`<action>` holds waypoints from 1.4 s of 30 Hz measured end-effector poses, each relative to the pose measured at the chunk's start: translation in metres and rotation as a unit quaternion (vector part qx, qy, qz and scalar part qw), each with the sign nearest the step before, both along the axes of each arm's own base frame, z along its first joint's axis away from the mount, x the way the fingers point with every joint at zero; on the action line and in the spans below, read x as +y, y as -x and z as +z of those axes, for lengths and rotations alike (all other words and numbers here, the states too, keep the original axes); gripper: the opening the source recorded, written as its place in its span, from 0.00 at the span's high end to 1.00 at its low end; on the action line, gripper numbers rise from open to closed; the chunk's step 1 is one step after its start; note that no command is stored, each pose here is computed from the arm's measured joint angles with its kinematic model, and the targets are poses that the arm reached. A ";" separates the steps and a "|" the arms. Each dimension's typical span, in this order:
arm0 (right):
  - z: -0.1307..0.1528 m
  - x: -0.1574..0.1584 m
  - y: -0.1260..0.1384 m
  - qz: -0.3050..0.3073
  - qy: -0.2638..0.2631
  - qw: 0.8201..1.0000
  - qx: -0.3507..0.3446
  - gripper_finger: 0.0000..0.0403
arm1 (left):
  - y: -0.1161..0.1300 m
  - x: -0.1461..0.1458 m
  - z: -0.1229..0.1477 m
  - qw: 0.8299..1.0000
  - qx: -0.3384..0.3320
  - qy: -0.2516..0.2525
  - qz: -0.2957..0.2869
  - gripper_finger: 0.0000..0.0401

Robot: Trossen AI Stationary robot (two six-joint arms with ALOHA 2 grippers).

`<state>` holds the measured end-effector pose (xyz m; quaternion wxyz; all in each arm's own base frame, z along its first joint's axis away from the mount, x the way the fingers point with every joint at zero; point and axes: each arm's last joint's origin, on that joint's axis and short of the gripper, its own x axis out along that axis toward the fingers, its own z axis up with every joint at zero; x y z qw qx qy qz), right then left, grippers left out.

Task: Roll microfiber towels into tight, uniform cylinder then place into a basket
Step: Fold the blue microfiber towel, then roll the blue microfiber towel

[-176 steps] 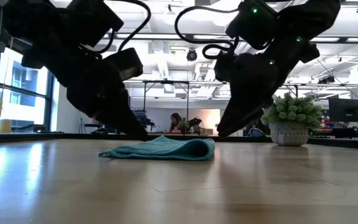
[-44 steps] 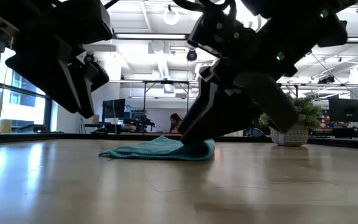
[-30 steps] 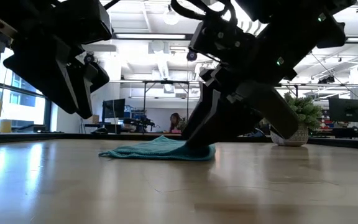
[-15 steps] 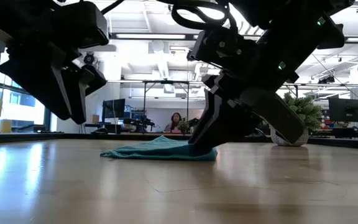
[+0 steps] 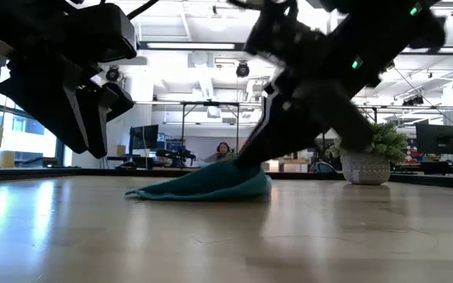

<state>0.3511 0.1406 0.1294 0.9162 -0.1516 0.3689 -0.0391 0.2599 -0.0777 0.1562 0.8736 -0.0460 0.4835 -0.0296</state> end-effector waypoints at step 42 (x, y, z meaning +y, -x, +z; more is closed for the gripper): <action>0.020 0.029 0.043 -0.006 -0.058 0.995 0.085 0.59 | -0.004 0.000 0.003 0.996 -0.035 -0.052 -0.060 0.71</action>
